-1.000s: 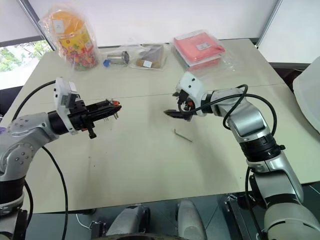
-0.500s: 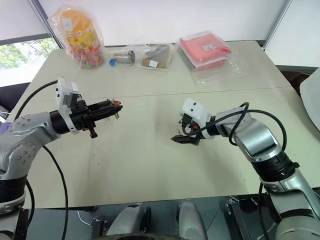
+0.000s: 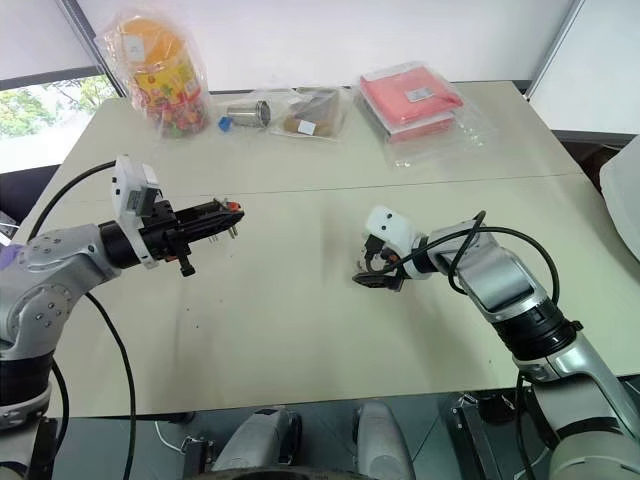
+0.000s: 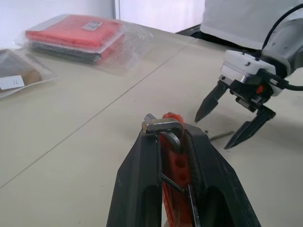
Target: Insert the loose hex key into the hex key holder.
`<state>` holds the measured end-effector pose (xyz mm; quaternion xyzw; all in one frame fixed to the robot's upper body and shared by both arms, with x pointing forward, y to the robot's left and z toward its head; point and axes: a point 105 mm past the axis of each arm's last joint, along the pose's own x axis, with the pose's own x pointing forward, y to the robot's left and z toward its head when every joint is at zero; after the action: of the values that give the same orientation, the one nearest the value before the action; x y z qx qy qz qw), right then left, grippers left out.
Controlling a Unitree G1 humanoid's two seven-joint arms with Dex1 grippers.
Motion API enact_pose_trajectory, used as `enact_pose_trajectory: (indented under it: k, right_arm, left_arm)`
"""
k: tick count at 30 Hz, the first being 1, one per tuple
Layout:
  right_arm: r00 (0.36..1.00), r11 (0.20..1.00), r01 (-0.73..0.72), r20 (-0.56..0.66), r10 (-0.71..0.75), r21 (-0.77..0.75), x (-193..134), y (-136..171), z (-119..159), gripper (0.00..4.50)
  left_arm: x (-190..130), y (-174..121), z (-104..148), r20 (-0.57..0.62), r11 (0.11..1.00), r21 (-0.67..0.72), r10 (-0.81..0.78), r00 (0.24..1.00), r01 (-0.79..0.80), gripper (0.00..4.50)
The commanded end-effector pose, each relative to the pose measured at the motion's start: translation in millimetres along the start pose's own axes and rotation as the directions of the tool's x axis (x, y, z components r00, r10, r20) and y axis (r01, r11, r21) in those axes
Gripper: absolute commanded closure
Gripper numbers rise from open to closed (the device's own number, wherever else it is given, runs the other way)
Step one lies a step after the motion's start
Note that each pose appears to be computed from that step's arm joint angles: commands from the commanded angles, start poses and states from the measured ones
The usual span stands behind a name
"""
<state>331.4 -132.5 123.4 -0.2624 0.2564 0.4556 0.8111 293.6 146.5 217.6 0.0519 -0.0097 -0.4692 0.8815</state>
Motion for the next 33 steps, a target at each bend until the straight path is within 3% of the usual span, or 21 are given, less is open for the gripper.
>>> enact_pose_trajectory:
  k: [1,9,10,13,18,24,26,28,30,33]
  right_arm:
    - [1.0,0.999,-0.001,0.004,0.001,-0.033,-3,-3,5,0.58]
    - [0.999,0.998,-0.022,-0.026,0.02,-0.066,0,-2,-1,0.58]
    - [0.999,0.997,-0.019,-0.029,0.017,-0.07,1,-3,-2,0.81]
    - [0.999,0.997,-0.016,-0.035,0.014,-0.077,4,-2,-3,1.89]
    - [0.999,0.996,-0.024,-0.047,0.019,-0.09,9,0,-4,4.47]
    - [0.999,0.991,-0.024,-0.03,0.02,-0.129,11,3,-1,4.47]
    - [0.999,0.991,-0.002,0.033,0.007,-0.136,11,3,10,4.47]
    - [0.975,0.984,0.095,0.211,-0.061,-0.151,10,-5,38,4.47]
    - [0.877,0.953,0.264,0.447,-0.175,-0.146,0,-20,76,4.47]
    - [0.7,0.877,0.48,0.618,-0.359,-0.034,-16,-44,111,4.47]
  left_arm:
    - [-3,-3,11,0.028,0.999,0.05,0.008,1.0,-0.01,4.39]
    - [-3,-2,11,0.031,0.998,0.052,0.022,0.999,-0.024,4.39]
    - [-3,-2,11,0.031,0.998,0.052,0.024,0.999,-0.026,4.39]
    - [-3,-2,11,0.032,0.998,0.052,0.027,0.999,-0.028,4.39]
    - [-4,-1,10,0.033,0.998,0.052,0.037,0.999,-0.039,4.39]
    - [-5,0,10,0.033,0.997,0.054,0.047,0.998,-0.048,4.39]
    - [-5,1,11,0.034,0.997,0.055,0.049,0.998,-0.051,4.39]
    - [-4,1,11,0.037,0.997,0.056,0.049,0.998,-0.051,4.39]
    - [-2,1,12,0.042,0.997,0.056,0.048,0.998,-0.05,4.39]
    - [0,3,13,0.048,0.997,0.053,0.045,0.998,-0.047,4.39]
